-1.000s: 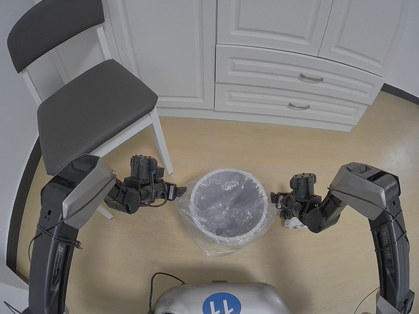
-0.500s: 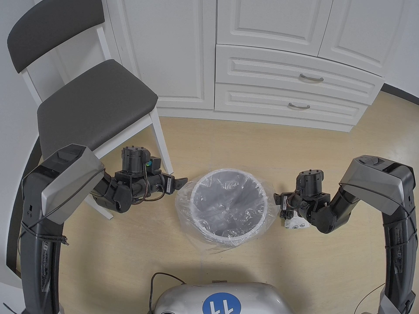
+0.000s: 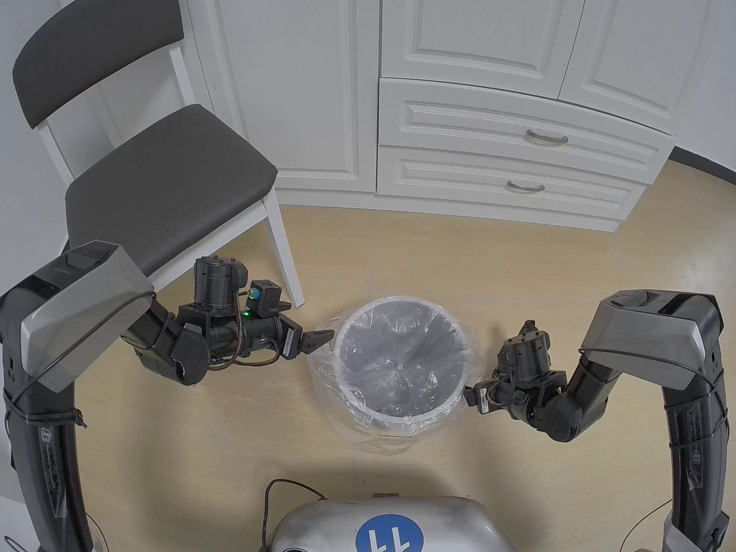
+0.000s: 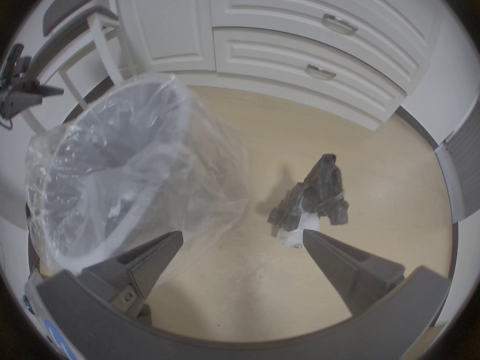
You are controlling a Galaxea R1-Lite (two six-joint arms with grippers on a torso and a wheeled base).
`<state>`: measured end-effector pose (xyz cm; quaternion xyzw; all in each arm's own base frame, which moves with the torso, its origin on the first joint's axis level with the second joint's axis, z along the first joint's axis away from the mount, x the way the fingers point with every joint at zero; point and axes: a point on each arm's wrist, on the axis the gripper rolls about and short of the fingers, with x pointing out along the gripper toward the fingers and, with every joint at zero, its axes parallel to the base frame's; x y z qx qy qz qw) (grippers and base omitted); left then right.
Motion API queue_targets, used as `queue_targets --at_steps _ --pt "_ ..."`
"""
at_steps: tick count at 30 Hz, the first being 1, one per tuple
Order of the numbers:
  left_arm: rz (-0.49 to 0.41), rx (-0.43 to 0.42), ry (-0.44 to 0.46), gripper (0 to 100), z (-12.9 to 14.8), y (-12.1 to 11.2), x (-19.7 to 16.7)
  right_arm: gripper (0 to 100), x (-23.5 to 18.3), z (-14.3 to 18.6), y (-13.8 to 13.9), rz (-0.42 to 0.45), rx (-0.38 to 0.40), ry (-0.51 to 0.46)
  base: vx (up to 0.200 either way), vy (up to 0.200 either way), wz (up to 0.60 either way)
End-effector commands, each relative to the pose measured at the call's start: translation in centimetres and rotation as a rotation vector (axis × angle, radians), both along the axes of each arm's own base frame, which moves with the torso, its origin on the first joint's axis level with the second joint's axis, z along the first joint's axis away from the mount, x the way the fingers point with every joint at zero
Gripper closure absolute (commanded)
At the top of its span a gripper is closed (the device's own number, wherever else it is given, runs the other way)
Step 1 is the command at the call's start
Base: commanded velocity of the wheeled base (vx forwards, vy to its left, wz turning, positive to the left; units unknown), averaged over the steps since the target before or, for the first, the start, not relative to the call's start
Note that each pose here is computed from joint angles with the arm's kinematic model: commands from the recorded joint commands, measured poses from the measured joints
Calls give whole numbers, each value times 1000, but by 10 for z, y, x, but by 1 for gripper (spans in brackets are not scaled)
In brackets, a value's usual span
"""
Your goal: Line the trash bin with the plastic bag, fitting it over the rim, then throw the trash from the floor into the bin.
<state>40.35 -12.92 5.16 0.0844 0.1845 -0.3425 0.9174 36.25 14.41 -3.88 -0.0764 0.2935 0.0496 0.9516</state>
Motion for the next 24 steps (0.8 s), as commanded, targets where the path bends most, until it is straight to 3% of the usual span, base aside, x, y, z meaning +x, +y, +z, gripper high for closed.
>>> queue_targets --at_steps 1,6,14,24 --pt "-29 -20 -25 0 22 5 -13 0 -12 -13 13 43 -11 41 0 0 0" --pt "-30 -21 -24 0 22 7 -14 0 -19 -15 23 81 11 58 0 0 0" --pt "-46 13 -16 0 12 8 -13 0 -31 -28 68 116 169 14 0 0 0" --pt "-52 29 11 0 -5 5 -7 0 -39 -36 79 152 181 -8 0 0 0"
